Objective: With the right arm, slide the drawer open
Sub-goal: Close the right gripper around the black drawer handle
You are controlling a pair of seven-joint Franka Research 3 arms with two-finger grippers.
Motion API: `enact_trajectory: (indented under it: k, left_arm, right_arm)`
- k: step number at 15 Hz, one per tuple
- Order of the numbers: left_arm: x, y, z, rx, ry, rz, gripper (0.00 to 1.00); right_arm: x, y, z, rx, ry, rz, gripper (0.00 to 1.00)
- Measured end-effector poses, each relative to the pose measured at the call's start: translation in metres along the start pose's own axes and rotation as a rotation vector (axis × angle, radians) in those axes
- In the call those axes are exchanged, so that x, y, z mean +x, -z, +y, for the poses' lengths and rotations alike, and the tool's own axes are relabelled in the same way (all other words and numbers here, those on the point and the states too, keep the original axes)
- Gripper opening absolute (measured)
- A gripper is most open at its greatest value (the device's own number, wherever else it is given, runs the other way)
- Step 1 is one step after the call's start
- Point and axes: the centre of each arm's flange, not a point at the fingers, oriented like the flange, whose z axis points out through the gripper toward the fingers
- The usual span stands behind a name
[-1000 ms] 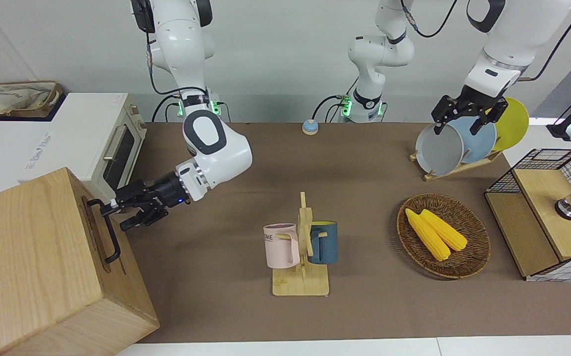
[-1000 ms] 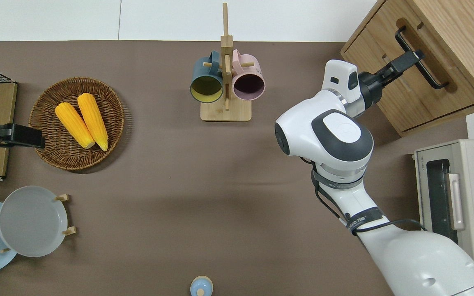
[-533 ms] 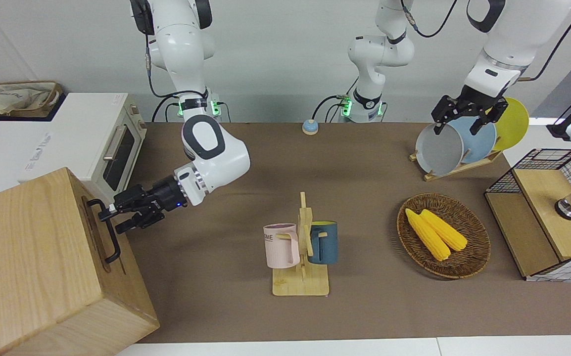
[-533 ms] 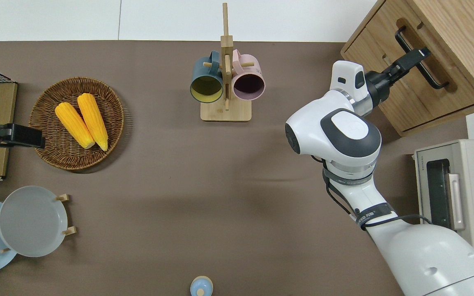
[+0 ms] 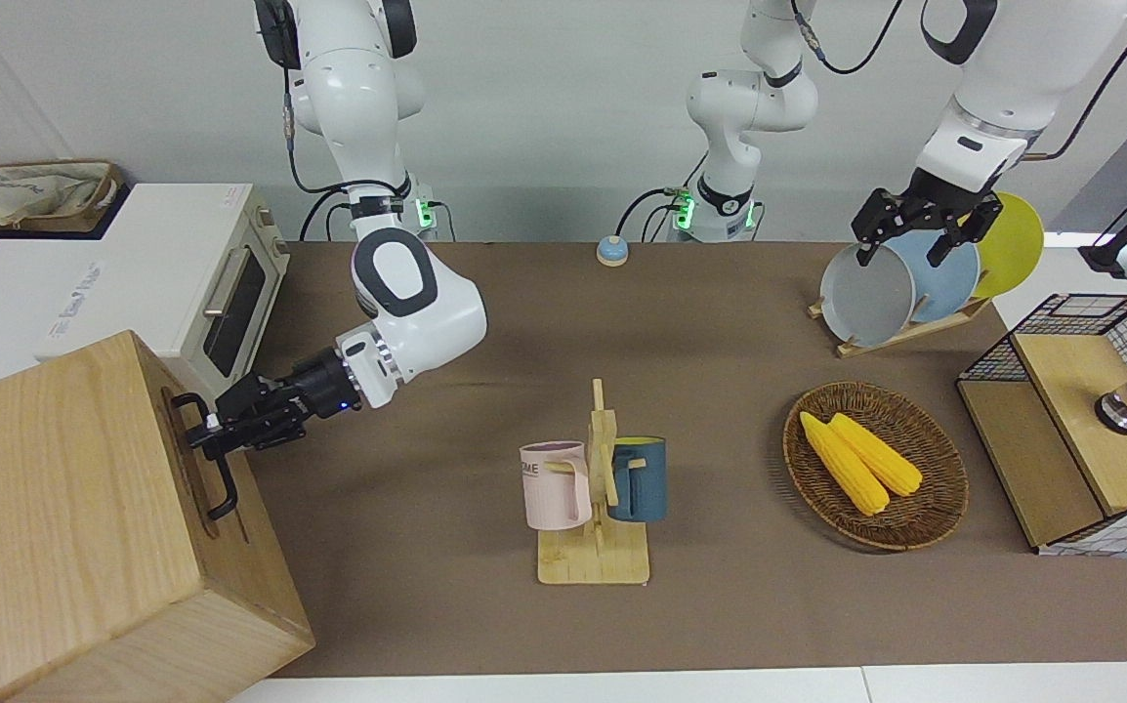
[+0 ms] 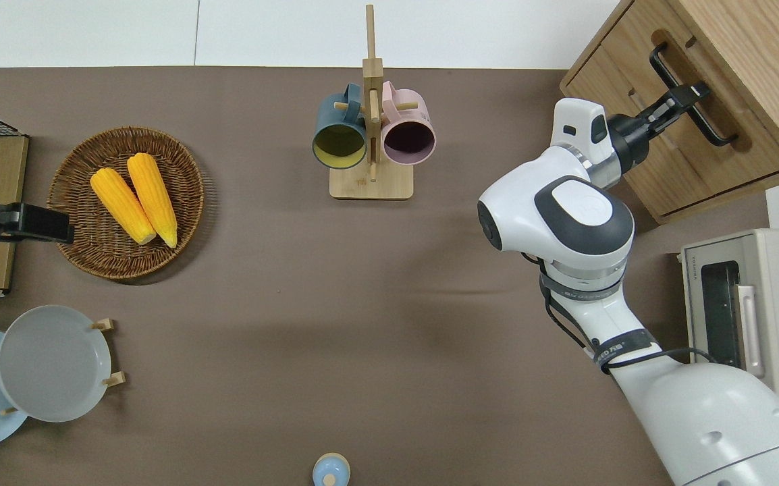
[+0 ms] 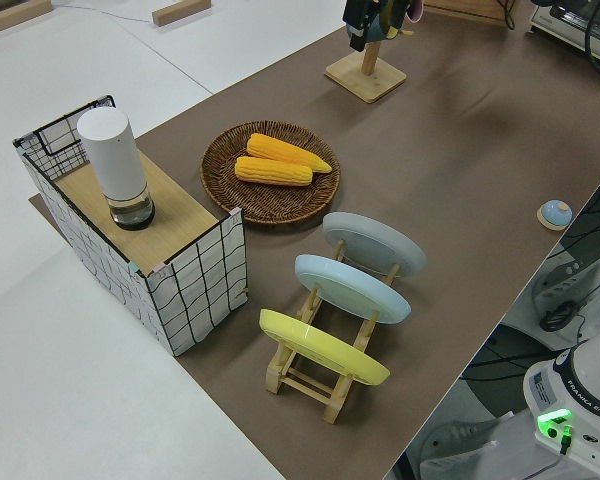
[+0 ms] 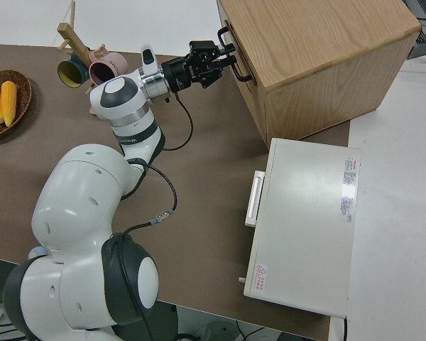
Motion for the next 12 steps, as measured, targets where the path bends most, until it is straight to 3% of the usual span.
enact_trajectory:
  k: [2, 9, 12]
  left_arm:
    - [0.0, 0.0, 0.0, 0.0, 0.0, 0.0, 1.0]
    - [0.0, 0.0, 0.0, 0.0, 0.0, 0.0, 1.0]
    - [0.0, 0.0, 0.0, 0.0, 0.0, 0.0, 1.0]
  right_arm:
    - [0.0, 0.001, -0.003, 0.001, -0.022, 0.001, 0.18]
    - [0.001, 0.003, -0.003, 0.0, -0.028, 0.001, 0.18]
    - [0.003, 0.016, -0.004, -0.005, -0.038, -0.009, 0.18]
